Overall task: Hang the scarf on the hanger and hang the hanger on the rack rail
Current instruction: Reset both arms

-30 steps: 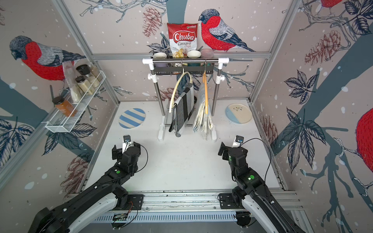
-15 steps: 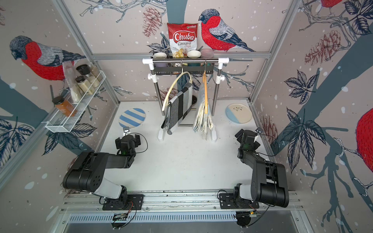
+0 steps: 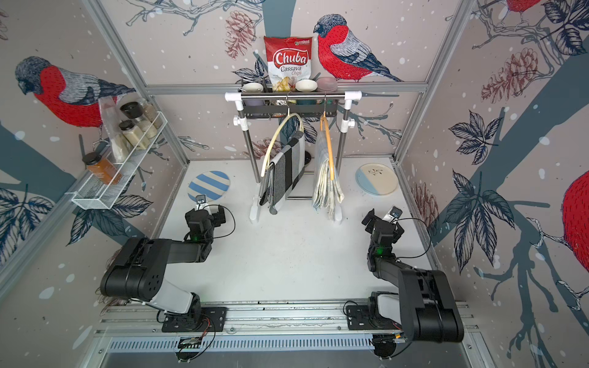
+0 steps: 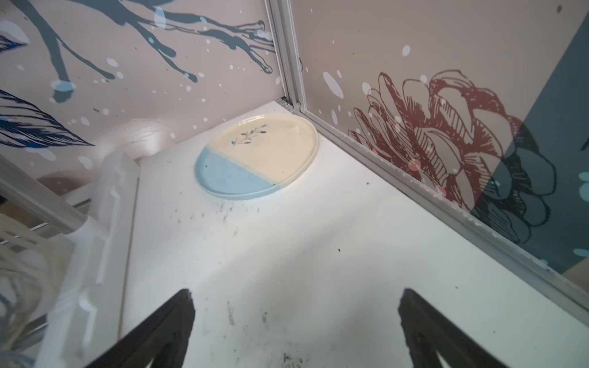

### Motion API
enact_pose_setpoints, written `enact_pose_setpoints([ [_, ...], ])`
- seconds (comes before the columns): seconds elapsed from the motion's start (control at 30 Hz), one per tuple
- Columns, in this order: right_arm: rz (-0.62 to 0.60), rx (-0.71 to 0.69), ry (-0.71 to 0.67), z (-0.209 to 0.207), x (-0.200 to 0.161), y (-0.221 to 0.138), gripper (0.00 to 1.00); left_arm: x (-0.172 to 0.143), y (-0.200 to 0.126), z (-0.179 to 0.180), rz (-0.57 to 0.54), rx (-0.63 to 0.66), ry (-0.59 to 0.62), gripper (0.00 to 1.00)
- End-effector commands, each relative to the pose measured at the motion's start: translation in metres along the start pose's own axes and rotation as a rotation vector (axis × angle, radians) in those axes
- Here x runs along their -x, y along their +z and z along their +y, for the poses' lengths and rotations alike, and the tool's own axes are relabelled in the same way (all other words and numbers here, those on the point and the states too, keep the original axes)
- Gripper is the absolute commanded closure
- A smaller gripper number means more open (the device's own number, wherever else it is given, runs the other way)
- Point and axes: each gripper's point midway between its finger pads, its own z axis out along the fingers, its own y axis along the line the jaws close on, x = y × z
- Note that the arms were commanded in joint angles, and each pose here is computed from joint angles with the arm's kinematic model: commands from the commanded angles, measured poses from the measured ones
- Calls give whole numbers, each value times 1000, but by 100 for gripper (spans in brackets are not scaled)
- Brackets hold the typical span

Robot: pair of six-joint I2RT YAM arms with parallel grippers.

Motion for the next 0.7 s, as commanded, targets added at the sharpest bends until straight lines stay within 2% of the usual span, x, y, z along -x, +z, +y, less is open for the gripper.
enact_pose_setpoints([
  [0.0, -129, 38, -47, 18, 26, 11, 0, 3, 1, -2, -7, -14, 0, 1],
  [0.1, 16, 64, -136, 38, 12, 29, 1, 3, 1, -2, -6, -15, 0, 1],
  [0.17, -2, 117, -122, 43, 17, 32, 1, 3, 2, -2, -4, -19, -1, 1],
  [0.23, 33, 170, -126, 48, 11, 33, 1, 3, 2, -2, -4, -20, -2, 1],
  [0.67, 31, 182, -175, 57, 12, 30, 1, 3, 1, -3, -4, -22, -2, 1],
])
